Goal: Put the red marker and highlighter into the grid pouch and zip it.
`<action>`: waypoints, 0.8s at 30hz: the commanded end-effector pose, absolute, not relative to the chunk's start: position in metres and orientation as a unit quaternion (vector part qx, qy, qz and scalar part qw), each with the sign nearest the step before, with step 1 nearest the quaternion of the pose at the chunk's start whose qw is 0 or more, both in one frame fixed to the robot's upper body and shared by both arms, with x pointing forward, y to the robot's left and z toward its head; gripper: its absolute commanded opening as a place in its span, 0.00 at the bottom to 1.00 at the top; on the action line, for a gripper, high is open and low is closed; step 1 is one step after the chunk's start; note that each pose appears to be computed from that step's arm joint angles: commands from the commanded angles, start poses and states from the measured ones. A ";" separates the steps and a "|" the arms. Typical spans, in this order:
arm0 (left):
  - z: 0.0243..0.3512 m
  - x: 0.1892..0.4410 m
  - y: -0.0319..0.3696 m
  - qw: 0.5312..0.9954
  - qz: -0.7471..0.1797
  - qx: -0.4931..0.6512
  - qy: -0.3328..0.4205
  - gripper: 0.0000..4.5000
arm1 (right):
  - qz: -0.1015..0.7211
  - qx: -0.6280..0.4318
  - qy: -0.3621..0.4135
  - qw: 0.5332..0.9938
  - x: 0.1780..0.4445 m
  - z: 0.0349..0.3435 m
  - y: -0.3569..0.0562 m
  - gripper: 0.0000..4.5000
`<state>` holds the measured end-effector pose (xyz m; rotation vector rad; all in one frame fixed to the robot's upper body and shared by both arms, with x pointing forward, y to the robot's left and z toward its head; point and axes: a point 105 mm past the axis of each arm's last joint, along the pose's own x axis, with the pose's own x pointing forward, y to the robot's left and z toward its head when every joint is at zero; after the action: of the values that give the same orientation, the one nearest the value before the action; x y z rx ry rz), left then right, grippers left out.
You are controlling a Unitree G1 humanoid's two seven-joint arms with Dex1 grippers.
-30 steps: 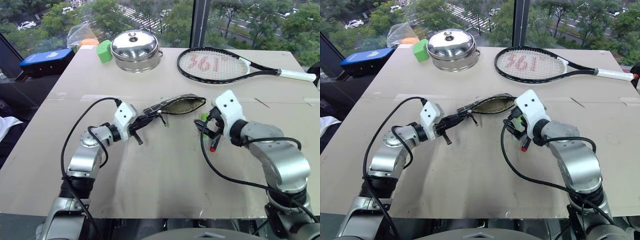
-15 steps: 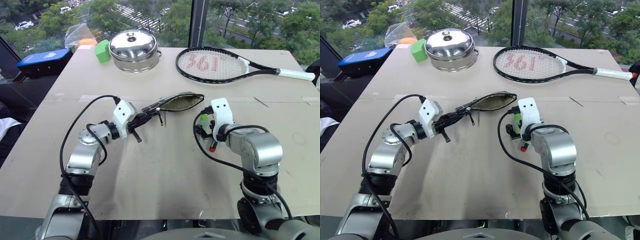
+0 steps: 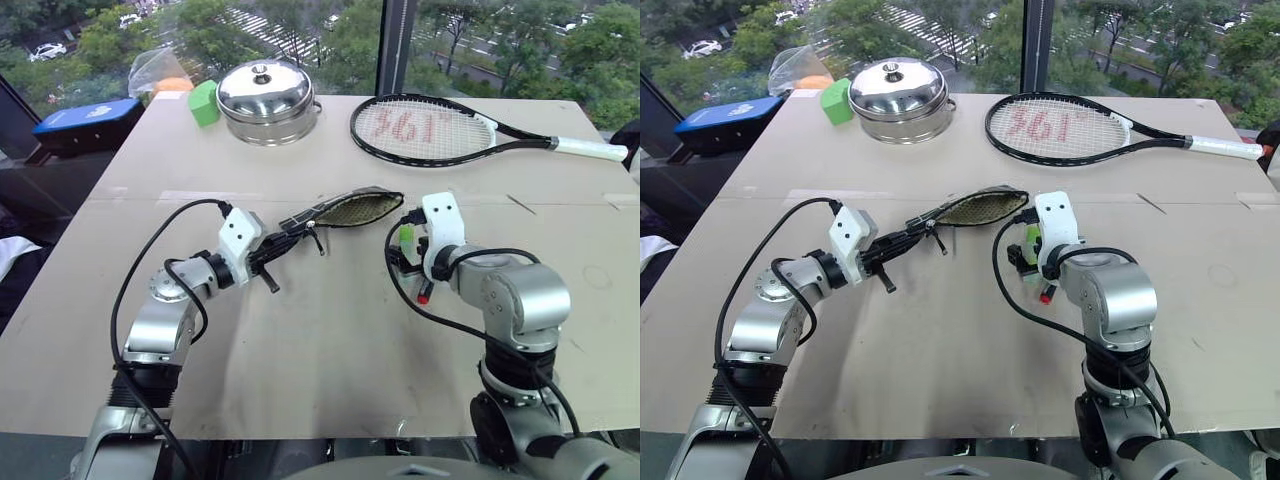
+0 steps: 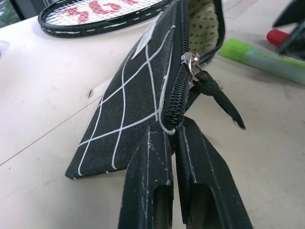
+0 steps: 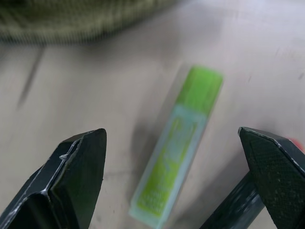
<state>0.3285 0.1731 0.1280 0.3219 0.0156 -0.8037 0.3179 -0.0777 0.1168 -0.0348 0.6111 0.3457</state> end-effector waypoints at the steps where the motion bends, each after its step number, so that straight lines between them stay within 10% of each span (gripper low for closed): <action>1: 0.147 0.329 0.168 0.906 -0.389 0.164 -0.028 0.00 | 0.169 -0.021 0.305 0.937 0.318 0.112 -0.075 1.00; 7: 0.147 0.327 0.166 0.906 -0.388 0.166 -0.028 0.00 | 0.174 -0.043 0.324 0.929 0.320 0.094 -0.074 0.84; 14: 0.144 0.326 0.166 0.906 -0.389 0.164 -0.026 0.00 | 0.190 -0.108 0.311 0.925 0.317 0.093 -0.080 0.20; 24: 0.138 0.324 0.159 0.896 -0.410 0.166 -0.021 0.00 | 0.339 -0.264 0.209 0.878 0.277 0.170 -0.108 0.17</action>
<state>0.3250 0.1656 0.1285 0.3239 0.0021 -0.8205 0.2862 -0.1193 0.1499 -0.5273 0.5121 0.6170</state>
